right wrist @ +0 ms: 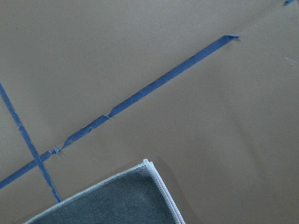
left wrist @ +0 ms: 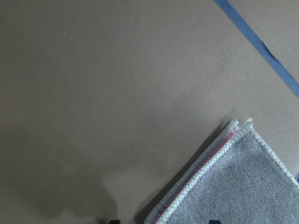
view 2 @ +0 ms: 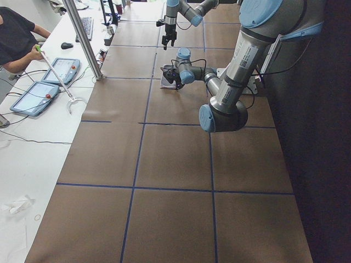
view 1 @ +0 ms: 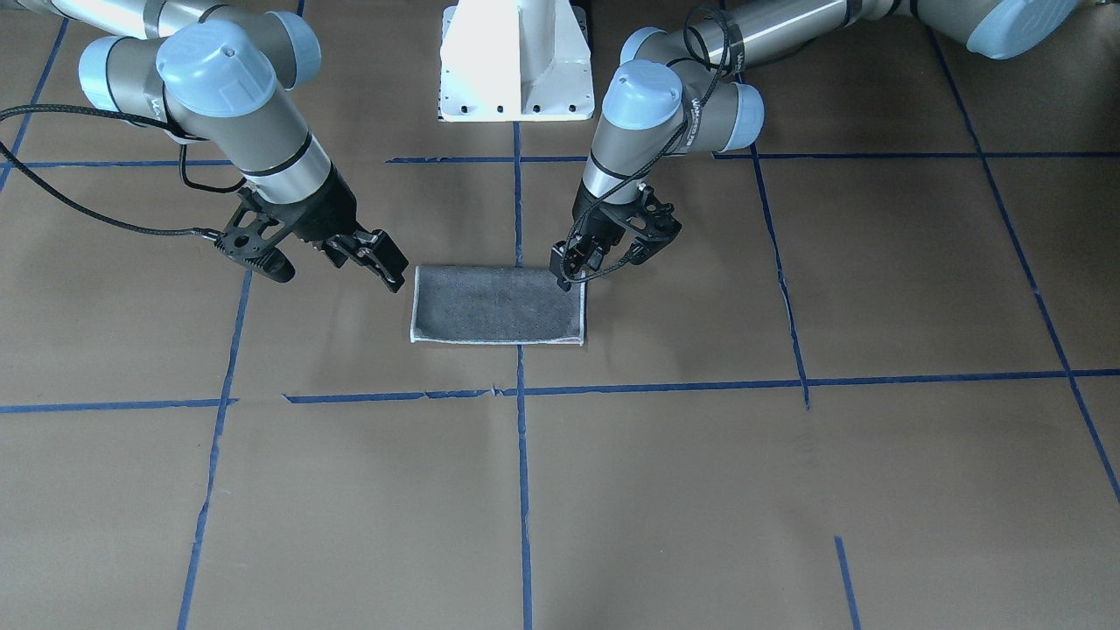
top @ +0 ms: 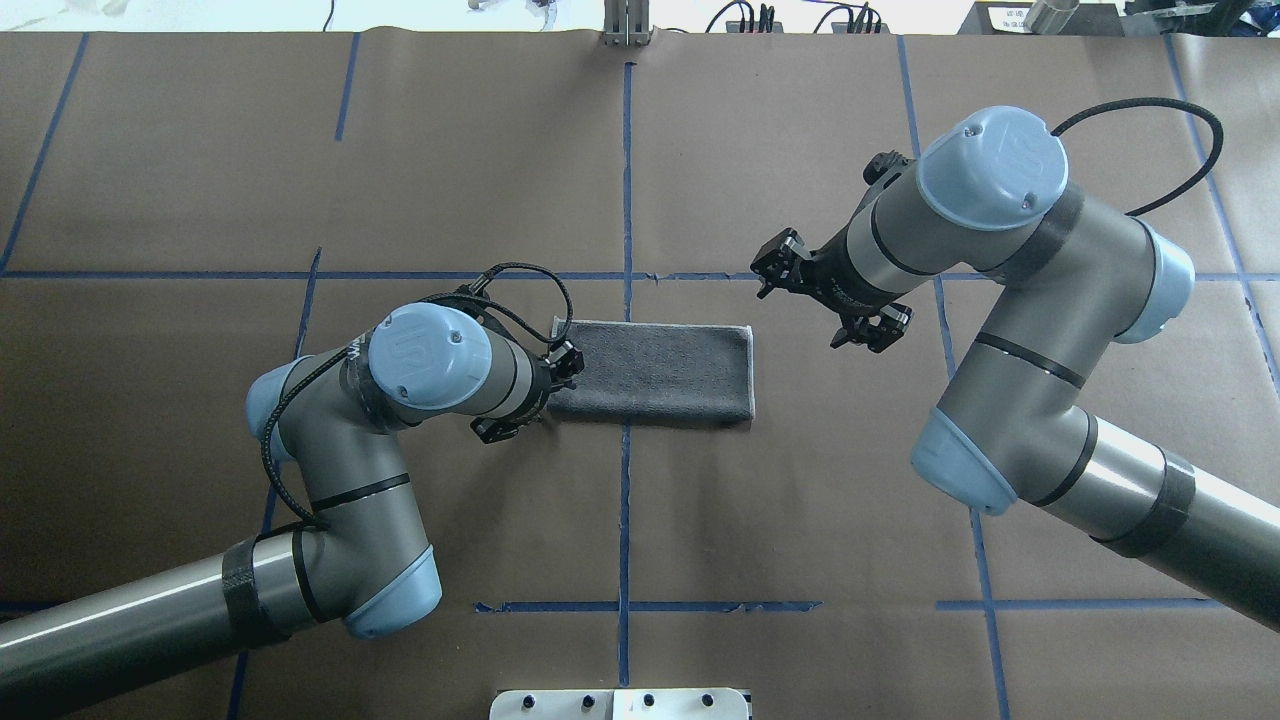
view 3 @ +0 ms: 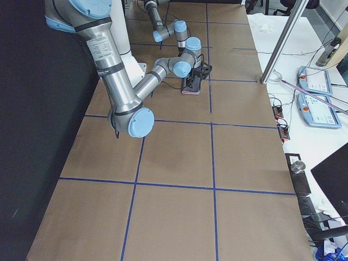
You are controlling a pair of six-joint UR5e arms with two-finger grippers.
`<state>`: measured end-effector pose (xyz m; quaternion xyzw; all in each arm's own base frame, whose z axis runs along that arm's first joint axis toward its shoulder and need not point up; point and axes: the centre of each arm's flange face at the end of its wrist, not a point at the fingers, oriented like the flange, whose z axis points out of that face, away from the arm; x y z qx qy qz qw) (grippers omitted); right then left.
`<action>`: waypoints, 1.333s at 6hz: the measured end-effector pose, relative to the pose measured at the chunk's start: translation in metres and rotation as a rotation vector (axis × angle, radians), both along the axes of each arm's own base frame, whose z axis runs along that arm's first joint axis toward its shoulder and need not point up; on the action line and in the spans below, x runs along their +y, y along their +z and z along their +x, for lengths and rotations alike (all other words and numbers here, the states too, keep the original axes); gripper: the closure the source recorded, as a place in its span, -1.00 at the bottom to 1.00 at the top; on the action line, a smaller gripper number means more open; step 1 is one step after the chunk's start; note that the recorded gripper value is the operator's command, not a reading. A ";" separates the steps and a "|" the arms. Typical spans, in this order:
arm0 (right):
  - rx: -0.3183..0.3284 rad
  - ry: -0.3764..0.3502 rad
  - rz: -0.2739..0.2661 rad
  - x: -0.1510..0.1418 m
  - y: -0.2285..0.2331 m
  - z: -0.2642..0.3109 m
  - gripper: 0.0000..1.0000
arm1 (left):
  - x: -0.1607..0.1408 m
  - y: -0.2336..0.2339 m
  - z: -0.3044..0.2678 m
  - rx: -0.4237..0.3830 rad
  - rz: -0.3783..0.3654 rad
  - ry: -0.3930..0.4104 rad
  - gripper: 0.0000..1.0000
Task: Fold towel twice with both arms
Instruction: 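Grasp the folded strip's end nearest the left gripper with the left gripper, then lift the strip end and carry it over toward the other end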
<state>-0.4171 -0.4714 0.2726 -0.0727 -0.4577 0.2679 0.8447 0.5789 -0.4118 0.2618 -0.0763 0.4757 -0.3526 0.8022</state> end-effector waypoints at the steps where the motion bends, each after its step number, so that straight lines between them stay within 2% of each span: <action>1: 0.002 0.001 -0.001 0.000 0.001 -0.001 -1.00 | 0.000 0.000 0.000 0.000 0.000 0.000 0.72; 2: 0.006 0.001 -0.002 0.001 0.003 -0.002 -1.00 | 0.000 -0.001 -0.001 0.003 0.001 -0.001 0.85; 3: 0.010 0.000 -0.001 0.001 0.004 -0.005 -1.00 | 0.000 -0.003 -0.002 0.005 0.003 -0.001 0.87; 6: 0.003 0.002 0.002 0.000 0.000 -0.002 -1.00 | 0.003 -0.008 -0.037 -0.010 0.013 -0.006 0.88; 8: -0.004 0.013 0.003 -0.003 -0.004 0.009 -1.00 | 0.009 -0.034 -0.060 -0.032 0.038 0.021 0.86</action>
